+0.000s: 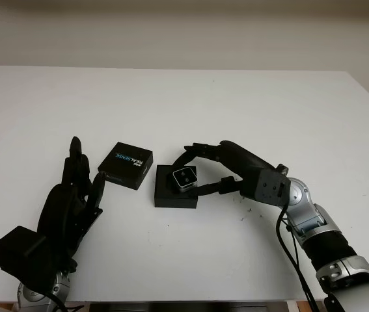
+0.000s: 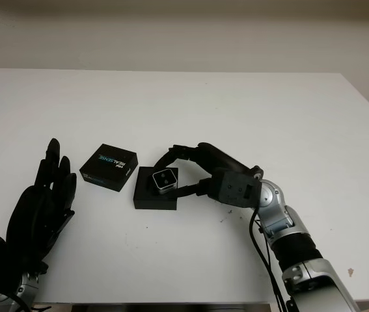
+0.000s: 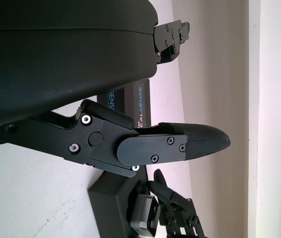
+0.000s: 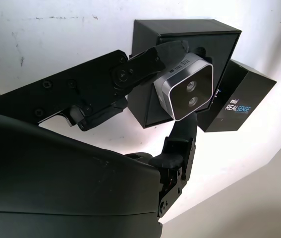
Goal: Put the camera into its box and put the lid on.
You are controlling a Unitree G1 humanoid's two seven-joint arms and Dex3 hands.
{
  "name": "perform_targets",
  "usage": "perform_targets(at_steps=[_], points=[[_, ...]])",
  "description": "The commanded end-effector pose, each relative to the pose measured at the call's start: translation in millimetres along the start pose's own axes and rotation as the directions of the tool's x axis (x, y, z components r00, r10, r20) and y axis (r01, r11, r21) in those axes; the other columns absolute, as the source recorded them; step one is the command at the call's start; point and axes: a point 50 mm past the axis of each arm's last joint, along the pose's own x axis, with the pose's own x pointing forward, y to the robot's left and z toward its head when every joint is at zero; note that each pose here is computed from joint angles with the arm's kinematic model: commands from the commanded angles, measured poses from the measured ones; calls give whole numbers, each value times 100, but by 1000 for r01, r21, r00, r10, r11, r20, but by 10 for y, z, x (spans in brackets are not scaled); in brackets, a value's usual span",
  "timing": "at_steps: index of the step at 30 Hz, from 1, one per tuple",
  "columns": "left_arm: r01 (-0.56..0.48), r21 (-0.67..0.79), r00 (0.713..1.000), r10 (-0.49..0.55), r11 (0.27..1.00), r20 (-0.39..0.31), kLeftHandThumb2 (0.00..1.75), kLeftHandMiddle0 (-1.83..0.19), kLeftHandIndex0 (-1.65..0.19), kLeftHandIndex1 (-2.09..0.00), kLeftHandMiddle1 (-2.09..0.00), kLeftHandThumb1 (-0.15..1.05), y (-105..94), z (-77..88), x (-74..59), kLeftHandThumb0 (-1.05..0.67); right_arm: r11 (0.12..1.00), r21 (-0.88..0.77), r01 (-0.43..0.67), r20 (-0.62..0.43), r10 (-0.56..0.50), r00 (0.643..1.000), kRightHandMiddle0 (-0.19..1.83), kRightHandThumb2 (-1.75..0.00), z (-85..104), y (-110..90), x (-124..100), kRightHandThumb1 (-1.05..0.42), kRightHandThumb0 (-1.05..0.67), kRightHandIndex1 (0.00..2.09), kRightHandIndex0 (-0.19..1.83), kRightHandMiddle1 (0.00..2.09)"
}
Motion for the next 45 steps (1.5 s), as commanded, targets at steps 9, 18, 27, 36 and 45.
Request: perform_targets(at_steps=[9, 18, 27, 36, 45], points=[[-6, 0, 1000, 6, 1000, 2, 45, 19, 19, 0, 0, 105, -3, 14, -5, -78, 999, -5, 44, 8, -44, 999, 51, -6, -26, 69, -22, -90, -39, 12, 43, 128], [4, 6, 1000, -4, 1000, -1, 46, 19, 19, 0, 0, 105, 6, 10, -7, -77, 994, 87, 70, 2, -70, 998, 48, -6, -60, 146, -29, -93, -41, 13, 46, 138], [6, 3, 1000, -6, 1000, 1, 45, 19, 19, 0, 0, 105, -1, -1, 6, -77, 984, 152, 94, -17, -93, 996, 44, -5, -93, 219, -17, -92, -40, 14, 46, 141], [8, 3, 1000, -8, 1000, -2, 45, 19, 19, 0, 0, 105, 6, 5, 10, -77, 923, 337, 185, -85, -166, 982, 40, -6, -100, 351, 27, -93, -42, 13, 42, 144], [11, 2, 1000, -11, 1000, 4, 46, 19, 19, 0, 0, 105, 4, 6, 22, -77, 827, 512, 232, -142, -185, 972, 30, -6, -50, 427, 48, -95, -41, 10, 36, 159]])
